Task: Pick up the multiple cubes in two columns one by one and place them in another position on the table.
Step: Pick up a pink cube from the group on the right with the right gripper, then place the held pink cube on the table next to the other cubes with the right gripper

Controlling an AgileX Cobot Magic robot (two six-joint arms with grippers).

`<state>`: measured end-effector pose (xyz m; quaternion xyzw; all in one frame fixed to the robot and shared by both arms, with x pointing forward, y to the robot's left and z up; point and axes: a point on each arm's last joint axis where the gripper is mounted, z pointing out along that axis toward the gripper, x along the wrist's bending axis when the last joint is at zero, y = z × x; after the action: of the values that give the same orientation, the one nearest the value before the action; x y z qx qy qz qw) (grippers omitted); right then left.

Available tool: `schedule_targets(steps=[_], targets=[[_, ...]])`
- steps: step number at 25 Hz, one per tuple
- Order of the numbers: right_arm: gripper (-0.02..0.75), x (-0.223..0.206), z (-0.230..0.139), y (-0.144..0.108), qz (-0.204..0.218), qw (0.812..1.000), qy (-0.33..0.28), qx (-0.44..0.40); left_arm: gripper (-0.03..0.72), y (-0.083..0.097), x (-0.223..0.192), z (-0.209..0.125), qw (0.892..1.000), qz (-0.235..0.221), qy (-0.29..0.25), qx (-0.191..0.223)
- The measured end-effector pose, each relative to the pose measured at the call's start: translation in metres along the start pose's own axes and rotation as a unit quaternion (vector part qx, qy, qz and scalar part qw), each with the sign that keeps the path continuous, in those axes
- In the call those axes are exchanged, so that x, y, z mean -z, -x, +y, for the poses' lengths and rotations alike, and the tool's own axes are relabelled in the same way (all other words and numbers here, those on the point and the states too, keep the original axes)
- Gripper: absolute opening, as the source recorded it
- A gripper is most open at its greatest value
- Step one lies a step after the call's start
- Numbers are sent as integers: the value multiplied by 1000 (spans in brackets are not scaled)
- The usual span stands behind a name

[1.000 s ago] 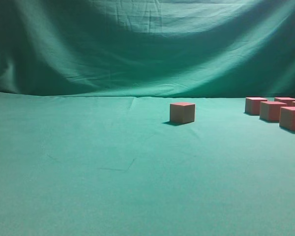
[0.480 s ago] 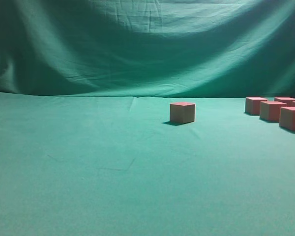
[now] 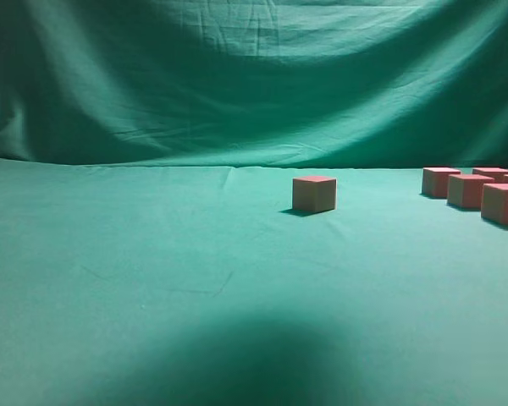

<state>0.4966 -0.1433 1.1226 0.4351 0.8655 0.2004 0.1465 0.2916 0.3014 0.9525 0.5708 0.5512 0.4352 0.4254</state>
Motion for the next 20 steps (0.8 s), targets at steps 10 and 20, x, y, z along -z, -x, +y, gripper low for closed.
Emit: schedule_targets(steps=[10, 20], targets=[[281, -88, 90, -40, 35, 986, -68, 145, 0, 0, 0, 0, 1000, 0, 0, 0], [281, -179, 95, -56, 56, 962, -117, 239, 0, 0, 0, 0, 1000, 0, 0, 0]])
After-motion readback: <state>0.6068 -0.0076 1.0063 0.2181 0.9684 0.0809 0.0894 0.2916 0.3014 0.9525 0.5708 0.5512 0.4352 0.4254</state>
